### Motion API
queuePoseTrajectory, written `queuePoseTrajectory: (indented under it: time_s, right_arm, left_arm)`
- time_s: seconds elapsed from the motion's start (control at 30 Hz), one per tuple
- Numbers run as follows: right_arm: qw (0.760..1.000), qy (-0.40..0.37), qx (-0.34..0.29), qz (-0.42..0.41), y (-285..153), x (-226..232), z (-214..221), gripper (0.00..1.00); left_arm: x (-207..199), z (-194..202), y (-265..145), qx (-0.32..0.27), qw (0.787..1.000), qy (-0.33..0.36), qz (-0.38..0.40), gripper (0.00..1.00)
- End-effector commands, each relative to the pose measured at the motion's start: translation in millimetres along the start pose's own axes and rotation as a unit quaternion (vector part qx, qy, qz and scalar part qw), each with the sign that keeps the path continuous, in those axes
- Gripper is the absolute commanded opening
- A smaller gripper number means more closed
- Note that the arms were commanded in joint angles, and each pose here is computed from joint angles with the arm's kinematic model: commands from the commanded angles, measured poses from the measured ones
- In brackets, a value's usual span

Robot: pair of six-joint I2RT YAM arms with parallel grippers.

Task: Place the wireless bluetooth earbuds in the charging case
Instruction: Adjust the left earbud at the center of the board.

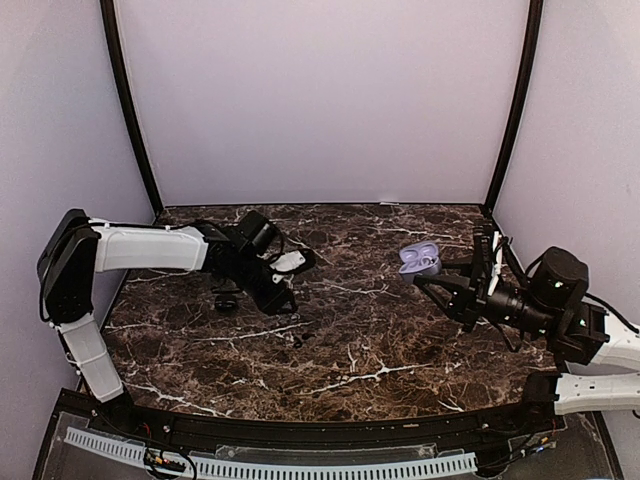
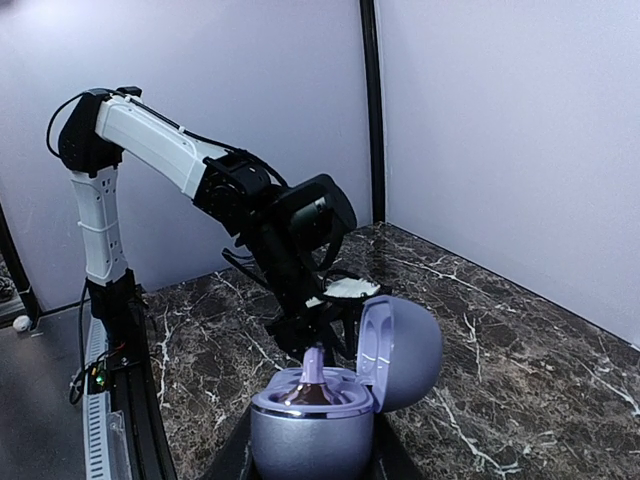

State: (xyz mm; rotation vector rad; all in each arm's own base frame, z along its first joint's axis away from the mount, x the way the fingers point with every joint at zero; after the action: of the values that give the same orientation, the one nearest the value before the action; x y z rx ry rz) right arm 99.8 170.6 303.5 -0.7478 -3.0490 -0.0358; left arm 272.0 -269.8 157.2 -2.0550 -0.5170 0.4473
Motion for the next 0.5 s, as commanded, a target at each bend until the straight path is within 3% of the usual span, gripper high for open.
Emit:
queuePoseTrajectory:
  time_s: [0.0, 0.2, 0.33, 0.43, 0.47]
  right_arm:
    - [1.000, -0.004, -0.028, 0.001, -3, -1, -16, 0.00]
    - [1.000, -0.004, -0.031, 0.004, -5, -1, -17, 0.00]
    - [0.999, -0.003, -0.032, 0.006, -7, -1, -16, 0.00]
    - [1.000, -0.002, -0.030, 0.003, -5, -1, -14, 0.00]
    - [1.000, -0.001, -0.031, 0.002, -5, -1, -14, 0.00]
  left_arm:
    - [3, -13, -31, -0.060, 0.998, -0.007, 0.000, 0.48]
    - [20, -8, -37, -0.048, 0.989, -0.109, -0.090, 0.50]
    - [-1, 9, -34, -0.040, 0.987, -0.116, -0.099, 0.58]
    - [-8, 19, -27, -0.012, 0.985, -0.130, -0.109, 0.74]
    - [-8, 22, -24, -0.004, 0.985, -0.133, -0.110, 0.88]
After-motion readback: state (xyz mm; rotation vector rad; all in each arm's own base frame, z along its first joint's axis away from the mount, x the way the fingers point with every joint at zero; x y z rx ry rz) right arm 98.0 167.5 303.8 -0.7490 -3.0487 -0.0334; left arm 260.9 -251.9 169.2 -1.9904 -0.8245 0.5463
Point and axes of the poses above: each gripper's point midway between its finger pads, its own y axis out along the fingers, its own x axis along the line the jaws close on, z = x × y, the point moved 10 cm from there along -y, back along the fingers, and after that the axes turned 3 degrees about -y, right-handed, at the moved point
